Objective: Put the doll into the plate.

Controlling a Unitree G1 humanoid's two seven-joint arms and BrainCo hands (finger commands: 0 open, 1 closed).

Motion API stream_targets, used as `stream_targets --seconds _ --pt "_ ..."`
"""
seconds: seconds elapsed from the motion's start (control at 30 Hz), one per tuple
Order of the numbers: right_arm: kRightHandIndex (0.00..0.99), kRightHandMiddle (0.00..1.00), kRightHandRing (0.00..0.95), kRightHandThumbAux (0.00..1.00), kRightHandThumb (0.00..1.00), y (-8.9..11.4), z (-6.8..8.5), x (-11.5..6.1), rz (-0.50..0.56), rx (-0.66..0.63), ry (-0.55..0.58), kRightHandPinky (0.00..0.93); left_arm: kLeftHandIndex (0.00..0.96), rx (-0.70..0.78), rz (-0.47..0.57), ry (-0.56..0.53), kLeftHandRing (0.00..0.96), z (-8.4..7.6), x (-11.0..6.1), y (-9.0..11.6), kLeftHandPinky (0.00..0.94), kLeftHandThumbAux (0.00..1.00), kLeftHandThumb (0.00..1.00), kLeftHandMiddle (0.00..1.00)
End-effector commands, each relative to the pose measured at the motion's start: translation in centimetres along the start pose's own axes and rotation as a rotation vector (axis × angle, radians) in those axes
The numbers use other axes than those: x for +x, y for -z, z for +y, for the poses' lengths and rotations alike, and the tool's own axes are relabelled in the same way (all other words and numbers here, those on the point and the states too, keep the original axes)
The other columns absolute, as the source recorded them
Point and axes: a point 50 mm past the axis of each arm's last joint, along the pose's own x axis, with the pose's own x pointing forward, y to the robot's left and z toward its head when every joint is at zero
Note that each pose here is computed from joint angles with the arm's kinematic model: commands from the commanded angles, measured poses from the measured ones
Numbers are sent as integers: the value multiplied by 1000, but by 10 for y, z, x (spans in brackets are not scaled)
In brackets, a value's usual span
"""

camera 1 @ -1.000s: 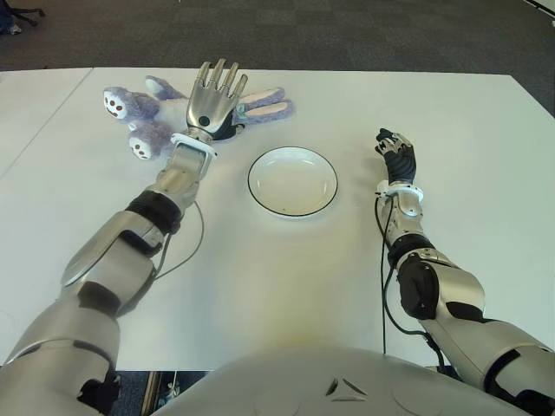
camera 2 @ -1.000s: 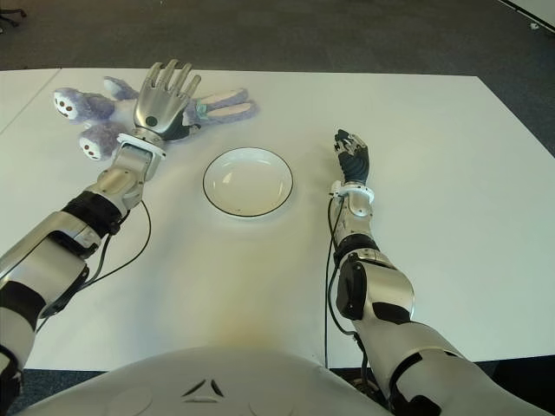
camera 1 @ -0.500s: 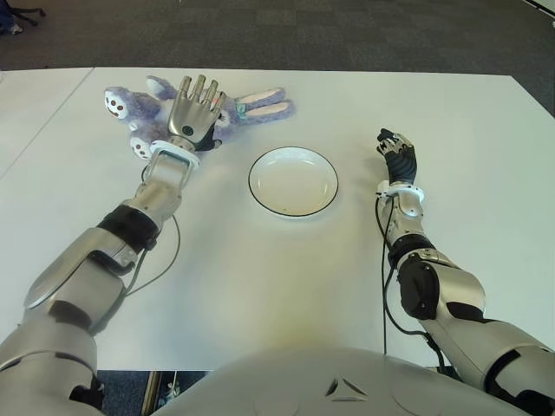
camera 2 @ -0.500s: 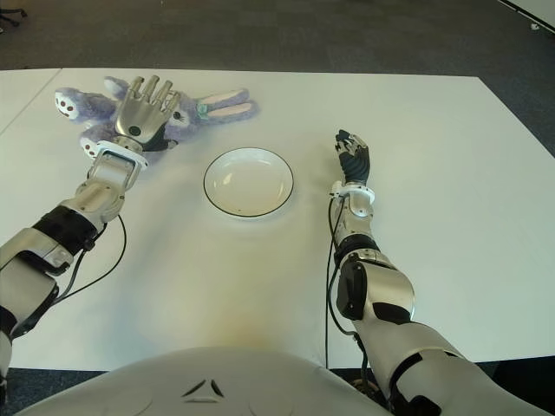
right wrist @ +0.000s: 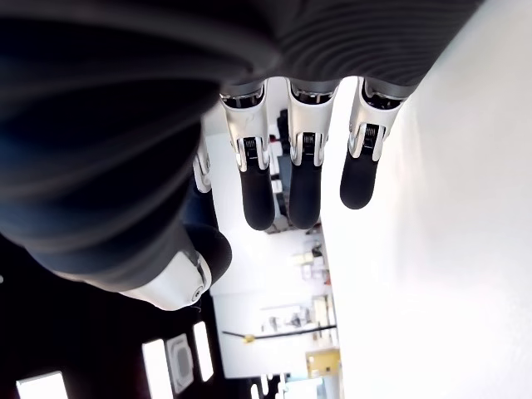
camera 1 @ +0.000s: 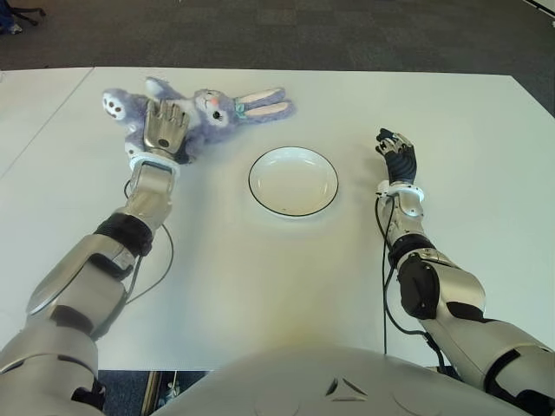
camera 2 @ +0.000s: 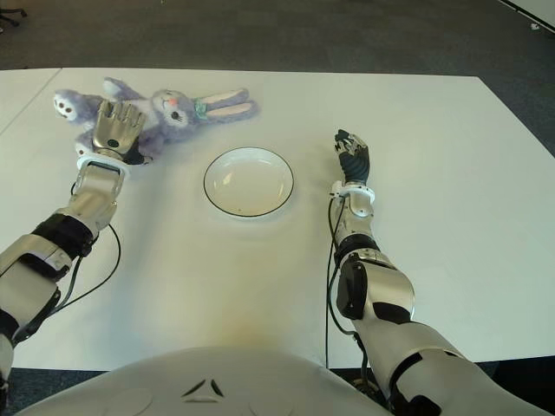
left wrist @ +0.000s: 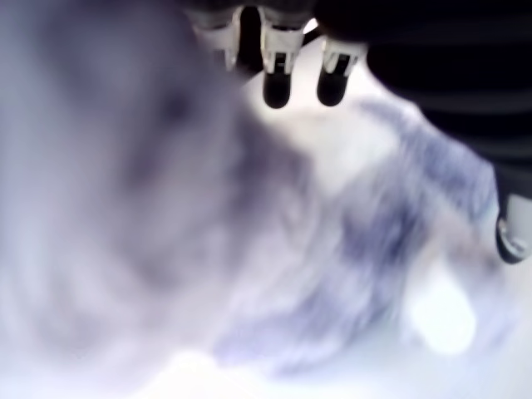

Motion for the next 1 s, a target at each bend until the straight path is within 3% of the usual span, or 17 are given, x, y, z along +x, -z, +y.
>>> stream_targets --seconds 0.03,0.17,0.6,1.0 --pt "404 218 198 736 695 99 -17 -78 459 45 77 204 0 -19 39 161 0 -18 1 -4 0 391 74 0" --pt "404 212 185 736 695 99 -19 -78 463 46 79 179 0 -14 66 245 0 -31 0 -3 0 379 77 0" --pt "404 207 188 736 694 98 -23 -77 458 59 78 200 0 8 86 379 0 -51 1 -1 0 385 71 0" --pt "405 210 192 735 693 98 -26 -77 453 63 75 198 0 41 94 445 0 -60 0 6 0 389 85 0"
